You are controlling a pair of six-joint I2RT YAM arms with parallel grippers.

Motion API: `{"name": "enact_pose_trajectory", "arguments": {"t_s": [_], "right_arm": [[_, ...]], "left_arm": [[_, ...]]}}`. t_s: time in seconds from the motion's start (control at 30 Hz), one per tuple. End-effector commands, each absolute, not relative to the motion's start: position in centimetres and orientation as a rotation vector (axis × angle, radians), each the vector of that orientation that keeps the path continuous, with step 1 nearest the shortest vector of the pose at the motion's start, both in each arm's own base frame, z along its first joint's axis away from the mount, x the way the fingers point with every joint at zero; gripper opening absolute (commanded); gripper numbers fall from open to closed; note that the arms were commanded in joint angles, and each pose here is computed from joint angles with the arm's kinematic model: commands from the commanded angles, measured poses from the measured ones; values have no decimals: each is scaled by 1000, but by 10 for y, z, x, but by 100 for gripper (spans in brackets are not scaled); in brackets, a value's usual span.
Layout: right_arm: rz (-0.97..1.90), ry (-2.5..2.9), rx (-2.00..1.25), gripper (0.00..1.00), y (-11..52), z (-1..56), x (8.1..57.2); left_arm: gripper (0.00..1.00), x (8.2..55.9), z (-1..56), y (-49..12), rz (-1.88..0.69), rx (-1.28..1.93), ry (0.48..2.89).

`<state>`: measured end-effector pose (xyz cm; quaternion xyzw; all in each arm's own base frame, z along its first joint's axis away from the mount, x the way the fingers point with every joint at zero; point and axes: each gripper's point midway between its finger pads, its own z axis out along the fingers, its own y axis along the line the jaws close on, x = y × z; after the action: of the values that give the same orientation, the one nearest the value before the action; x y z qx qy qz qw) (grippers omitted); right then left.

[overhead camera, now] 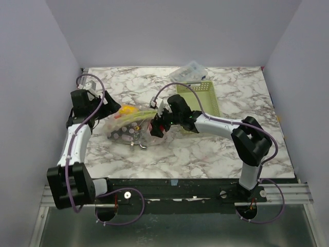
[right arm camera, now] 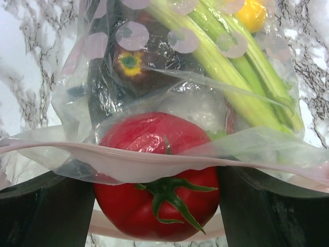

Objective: Open the zip-top bag and remove the fake food
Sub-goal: Pick up the fake fruit from the zipper food storage bag.

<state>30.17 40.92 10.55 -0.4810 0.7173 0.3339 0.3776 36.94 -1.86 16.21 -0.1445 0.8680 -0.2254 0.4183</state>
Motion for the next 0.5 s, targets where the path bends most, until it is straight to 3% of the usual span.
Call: {"name": "enact_pose_trajectory", "arguments": {"t_s": [0.0, 0.13, 0.47], "right_arm": [[878, 1813, -1255, 43, 397, 116, 294], [907, 1803, -1269, 43, 394, 121, 291], [887, 1759, -1327, 42, 385, 123, 283]], "left_arm": [[87, 350, 208, -27, -583, -259, 2015], [98, 330, 234, -34, -575, -190, 1909], [99, 284, 221, -79, -870, -66, 1908]]}}
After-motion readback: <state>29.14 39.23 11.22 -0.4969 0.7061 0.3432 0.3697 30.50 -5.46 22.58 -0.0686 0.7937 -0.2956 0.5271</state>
